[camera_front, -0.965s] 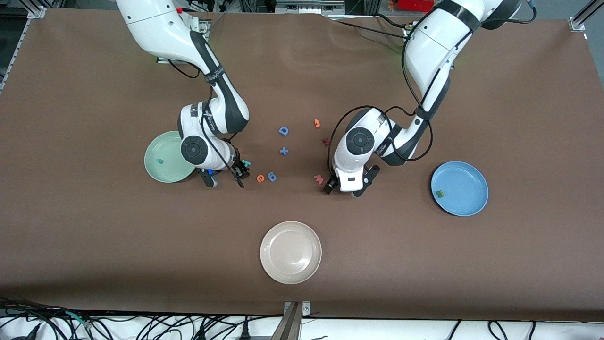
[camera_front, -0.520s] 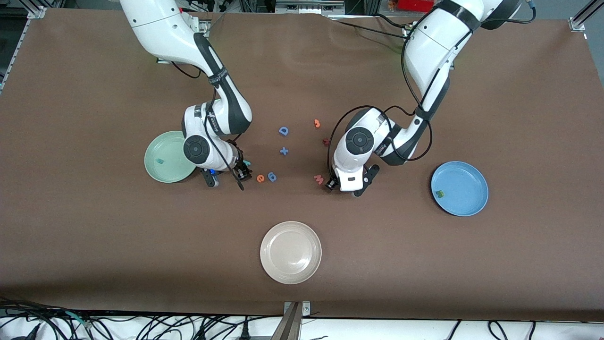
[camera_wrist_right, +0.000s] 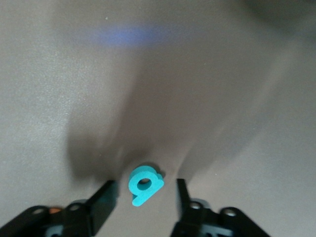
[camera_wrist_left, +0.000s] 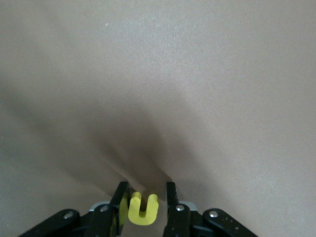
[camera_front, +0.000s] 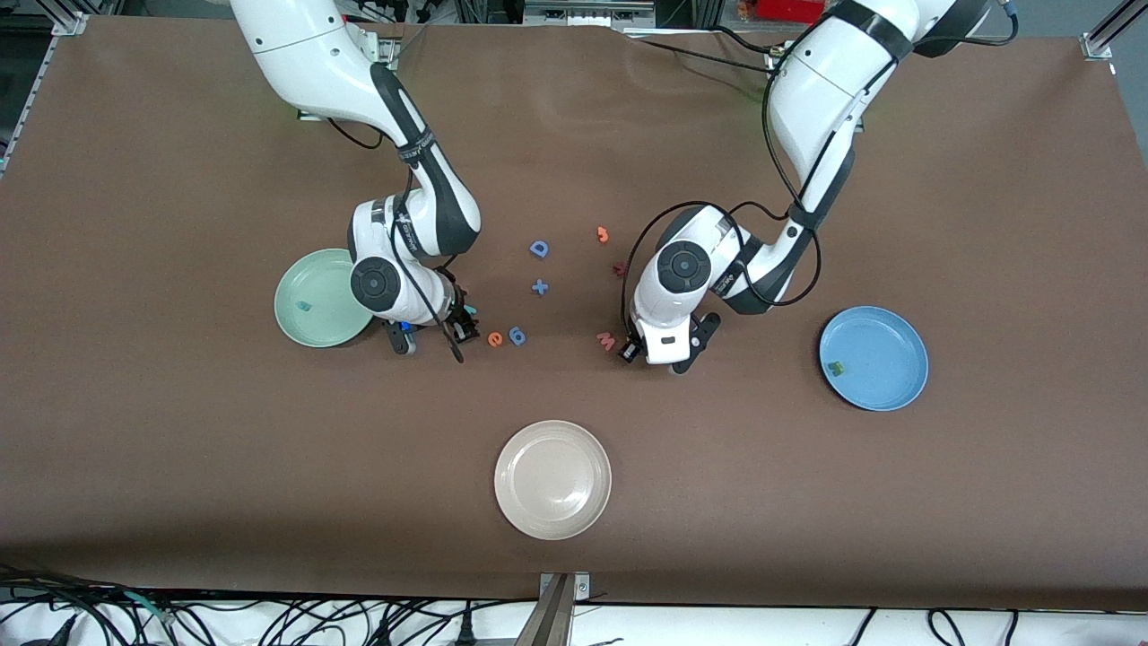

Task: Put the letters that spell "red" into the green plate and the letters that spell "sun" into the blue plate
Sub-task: 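Grasp the teal 'a' with the right gripper while the left gripper grasps yellow 'u', then drop the teal 'a' on the green plate while the left gripper drops 'u', then grasp the orange 'e' with the right gripper while the left gripper reaches yellow 'z', then grasp the yellow 'z' with the left gripper while the right gripper lifts the 'e'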

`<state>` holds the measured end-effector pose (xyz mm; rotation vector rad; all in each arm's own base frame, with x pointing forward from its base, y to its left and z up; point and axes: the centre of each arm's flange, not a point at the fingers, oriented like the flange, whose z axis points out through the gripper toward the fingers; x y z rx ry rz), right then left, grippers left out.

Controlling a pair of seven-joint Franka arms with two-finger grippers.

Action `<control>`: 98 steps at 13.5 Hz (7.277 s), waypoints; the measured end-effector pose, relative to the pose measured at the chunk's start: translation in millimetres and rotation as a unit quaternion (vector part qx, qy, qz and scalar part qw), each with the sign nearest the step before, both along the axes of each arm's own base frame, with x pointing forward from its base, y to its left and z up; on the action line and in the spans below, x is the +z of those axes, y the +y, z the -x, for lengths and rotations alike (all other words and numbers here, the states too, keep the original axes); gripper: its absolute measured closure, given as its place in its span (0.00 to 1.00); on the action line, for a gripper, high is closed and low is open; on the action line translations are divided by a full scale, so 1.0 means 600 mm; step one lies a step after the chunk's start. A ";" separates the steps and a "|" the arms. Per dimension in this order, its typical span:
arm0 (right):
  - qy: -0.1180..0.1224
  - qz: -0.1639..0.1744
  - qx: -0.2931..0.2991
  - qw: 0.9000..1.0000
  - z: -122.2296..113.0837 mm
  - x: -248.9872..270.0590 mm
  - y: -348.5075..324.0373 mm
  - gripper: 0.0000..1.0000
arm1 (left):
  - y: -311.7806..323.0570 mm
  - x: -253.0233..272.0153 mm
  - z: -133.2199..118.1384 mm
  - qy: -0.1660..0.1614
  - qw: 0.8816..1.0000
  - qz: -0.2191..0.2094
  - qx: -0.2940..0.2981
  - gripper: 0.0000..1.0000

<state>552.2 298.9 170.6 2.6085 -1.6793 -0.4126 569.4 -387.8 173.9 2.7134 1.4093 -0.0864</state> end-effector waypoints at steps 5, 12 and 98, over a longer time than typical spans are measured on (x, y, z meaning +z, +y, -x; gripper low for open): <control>0.001 0.000 0.001 1.000 0.001 0.000 0.003 0.67 | 0.002 0.001 -0.002 -0.002 1.000 0.000 0.001 0.70; -0.006 0.001 0.004 1.000 -0.015 0.021 -0.007 0.67 | 0.002 0.001 -0.002 -0.002 1.000 0.000 0.001 0.73; 0.059 -0.017 0.213 0.975 -0.104 0.141 -0.299 0.72 | 0.037 0.001 0.215 0.018 0.996 -0.015 -0.087 0.00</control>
